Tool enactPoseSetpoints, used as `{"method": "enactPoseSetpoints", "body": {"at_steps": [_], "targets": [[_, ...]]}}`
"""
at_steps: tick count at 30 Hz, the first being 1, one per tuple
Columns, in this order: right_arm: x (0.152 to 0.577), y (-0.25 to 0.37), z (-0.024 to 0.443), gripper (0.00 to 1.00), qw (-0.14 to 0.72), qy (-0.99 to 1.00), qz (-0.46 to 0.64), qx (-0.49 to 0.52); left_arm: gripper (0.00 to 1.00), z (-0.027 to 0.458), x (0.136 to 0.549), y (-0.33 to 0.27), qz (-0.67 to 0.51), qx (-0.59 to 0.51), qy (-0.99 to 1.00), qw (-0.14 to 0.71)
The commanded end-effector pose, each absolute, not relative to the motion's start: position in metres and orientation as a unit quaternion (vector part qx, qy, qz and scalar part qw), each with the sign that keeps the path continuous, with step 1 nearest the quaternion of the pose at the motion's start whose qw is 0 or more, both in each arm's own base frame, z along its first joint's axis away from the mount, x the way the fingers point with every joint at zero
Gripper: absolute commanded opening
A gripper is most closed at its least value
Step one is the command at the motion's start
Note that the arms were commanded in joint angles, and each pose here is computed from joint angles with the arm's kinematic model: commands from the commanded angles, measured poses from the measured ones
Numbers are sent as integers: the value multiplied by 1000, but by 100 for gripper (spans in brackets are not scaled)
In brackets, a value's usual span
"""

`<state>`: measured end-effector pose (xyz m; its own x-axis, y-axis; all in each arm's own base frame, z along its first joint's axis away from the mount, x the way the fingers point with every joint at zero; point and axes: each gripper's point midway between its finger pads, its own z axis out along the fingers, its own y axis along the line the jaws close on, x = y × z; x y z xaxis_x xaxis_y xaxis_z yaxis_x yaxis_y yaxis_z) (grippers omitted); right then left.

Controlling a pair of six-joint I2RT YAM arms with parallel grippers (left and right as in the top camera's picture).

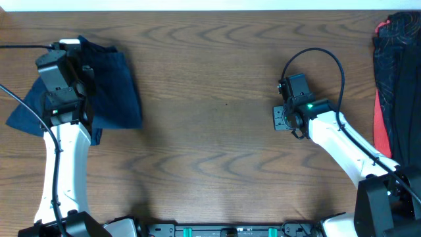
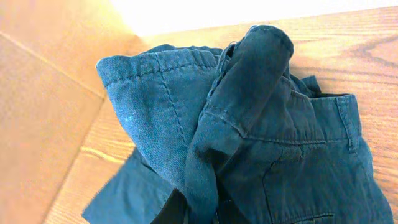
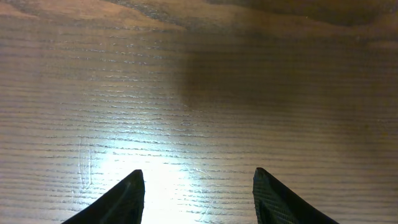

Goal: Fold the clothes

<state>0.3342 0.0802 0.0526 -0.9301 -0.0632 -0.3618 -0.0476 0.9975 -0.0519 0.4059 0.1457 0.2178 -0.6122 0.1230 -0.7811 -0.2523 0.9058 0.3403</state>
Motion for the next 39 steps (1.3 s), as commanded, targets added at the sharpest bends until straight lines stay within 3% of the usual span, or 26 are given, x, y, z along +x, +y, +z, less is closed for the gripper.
{"method": "enactPoseSetpoints", "body": {"at_steps": [1, 8, 15, 38, 39], "targets": [[336, 75, 55, 55, 189, 981, -29, -27, 6, 240, 401, 153, 246, -29, 856, 455], [336, 75, 55, 55, 189, 981, -29, -27, 6, 285, 393, 158, 262, -43, 821, 505], [336, 75, 55, 56, 189, 981, -29, -27, 6, 292, 389, 161, 266, -48, 816, 512], [334, 74, 54, 56, 184, 982, -31, -28, 6, 173, 396, 285, 299, -146, 849, 410], [334, 74, 54, 56, 183, 982, -31, -28, 11, 167, 396, 288, 297, -151, 851, 407]]}}
